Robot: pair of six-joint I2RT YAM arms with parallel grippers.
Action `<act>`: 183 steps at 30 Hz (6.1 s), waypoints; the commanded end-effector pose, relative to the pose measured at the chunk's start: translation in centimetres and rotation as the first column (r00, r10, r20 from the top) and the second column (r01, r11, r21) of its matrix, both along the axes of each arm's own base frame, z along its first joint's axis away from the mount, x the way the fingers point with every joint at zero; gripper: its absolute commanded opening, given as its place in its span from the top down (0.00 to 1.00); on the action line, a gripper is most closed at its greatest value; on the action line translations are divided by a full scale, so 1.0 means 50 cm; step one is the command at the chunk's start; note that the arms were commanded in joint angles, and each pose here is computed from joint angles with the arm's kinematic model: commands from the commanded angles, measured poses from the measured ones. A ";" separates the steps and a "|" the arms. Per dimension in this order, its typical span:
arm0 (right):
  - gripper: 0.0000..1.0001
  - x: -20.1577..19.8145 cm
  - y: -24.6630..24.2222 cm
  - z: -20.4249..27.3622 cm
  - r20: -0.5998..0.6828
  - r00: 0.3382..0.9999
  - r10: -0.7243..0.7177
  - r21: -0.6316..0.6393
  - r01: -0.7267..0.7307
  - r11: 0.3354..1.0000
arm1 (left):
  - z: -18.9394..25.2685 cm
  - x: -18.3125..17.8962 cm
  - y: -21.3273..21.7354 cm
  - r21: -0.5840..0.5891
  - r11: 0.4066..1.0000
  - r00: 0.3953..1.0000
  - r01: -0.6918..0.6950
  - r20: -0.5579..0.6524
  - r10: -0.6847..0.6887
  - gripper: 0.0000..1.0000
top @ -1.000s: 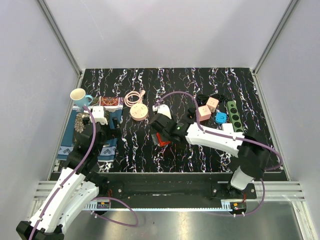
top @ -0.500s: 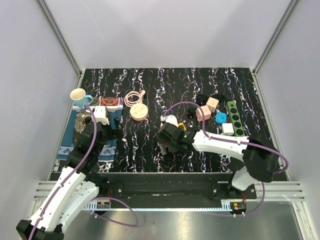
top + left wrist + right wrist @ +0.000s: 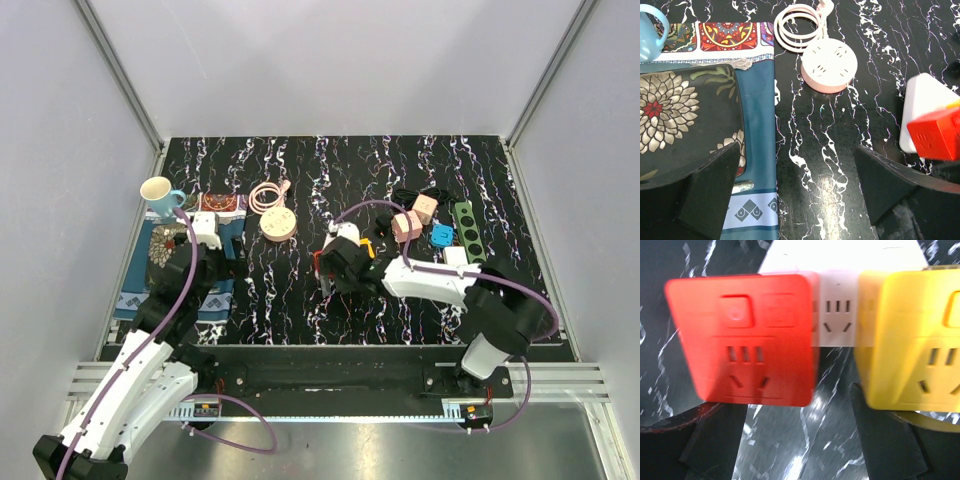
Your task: Insert the plug
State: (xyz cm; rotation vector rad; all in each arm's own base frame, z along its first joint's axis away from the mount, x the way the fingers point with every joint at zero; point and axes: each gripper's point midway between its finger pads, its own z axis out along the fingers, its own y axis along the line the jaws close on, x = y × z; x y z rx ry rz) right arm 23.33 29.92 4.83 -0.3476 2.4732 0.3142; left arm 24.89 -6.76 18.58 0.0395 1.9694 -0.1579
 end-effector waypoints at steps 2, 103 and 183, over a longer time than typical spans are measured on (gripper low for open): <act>0.13 0.132 -0.001 0.005 0.106 0.994 -0.036 0.049 0.031 0.998 | 0.020 0.008 -0.005 -0.004 1.000 0.999 0.015 0.050 -0.015 0.01; 0.02 0.245 -0.358 0.207 0.172 0.936 -0.306 0.074 0.298 0.952 | -0.143 0.106 -0.363 -0.122 0.991 0.882 0.049 -0.461 -0.100 0.01; 1.00 0.020 -0.070 0.524 0.042 0.973 0.227 0.921 -0.126 0.368 | 0.255 -0.068 -0.447 0.247 0.482 0.306 0.841 0.518 -0.799 0.01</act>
